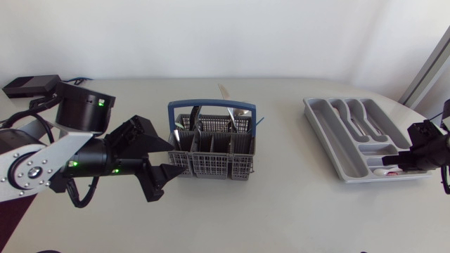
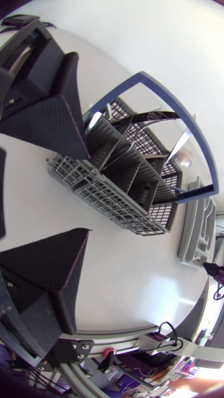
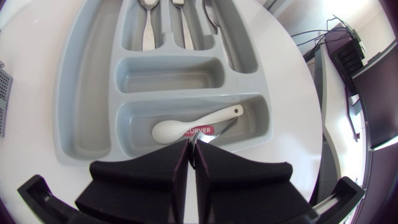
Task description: Sort the cutlery from the basket into the organizer compartments.
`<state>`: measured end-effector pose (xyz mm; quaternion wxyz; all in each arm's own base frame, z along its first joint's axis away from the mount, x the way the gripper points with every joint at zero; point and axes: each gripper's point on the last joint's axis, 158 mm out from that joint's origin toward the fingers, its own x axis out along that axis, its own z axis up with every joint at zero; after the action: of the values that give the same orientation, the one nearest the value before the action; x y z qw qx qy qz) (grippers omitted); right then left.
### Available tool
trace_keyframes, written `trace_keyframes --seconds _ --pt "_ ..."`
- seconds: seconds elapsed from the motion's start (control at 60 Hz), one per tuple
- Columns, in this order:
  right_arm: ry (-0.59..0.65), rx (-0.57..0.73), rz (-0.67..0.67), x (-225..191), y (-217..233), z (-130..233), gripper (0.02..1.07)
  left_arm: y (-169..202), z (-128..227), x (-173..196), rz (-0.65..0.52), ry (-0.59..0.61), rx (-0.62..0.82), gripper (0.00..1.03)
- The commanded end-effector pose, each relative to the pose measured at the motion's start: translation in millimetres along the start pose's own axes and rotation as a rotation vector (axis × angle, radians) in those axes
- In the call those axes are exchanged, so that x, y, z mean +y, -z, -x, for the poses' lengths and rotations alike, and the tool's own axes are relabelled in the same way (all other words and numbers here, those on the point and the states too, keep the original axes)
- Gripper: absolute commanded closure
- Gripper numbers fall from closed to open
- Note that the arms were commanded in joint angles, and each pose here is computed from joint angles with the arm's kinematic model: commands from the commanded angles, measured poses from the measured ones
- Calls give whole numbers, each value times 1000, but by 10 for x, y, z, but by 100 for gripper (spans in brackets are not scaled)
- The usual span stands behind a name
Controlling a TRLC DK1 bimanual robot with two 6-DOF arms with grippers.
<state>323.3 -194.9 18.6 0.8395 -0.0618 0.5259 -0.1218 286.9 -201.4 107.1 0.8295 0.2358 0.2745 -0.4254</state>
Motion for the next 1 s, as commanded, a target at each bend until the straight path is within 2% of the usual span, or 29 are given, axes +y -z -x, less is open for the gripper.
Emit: trace_keyframes --seconds 0.0,0.233,0.4,0.483,0.567,0.683,0.817,0.983 --pt "6 27 5 -8 71 -134 100 -114 -24 24 39 -11 -2 28" --pt "41 34 -7 -48 58 -335 98 -139 -105 116 74 -82 28 28" --pt "43 31 -12 7 0 -367 86 -214 -120 214 102 -115 26 28" --pt "42 25 -9 29 -47 -361 72 -246 -120 246 103 -126 24 28" --pt "43 23 -9 63 -72 -357 68 -244 -127 264 105 -129 26 28" --pt "39 27 -12 104 -70 -361 51 -259 -124 294 106 -138 25 28" --pt "45 4 -14 84 -126 -195 46 -288 -114 325 109 -147 20 28" --pt "19 -63 -25 97 -262 222 41 -336 -128 369 124 -161 16 28"
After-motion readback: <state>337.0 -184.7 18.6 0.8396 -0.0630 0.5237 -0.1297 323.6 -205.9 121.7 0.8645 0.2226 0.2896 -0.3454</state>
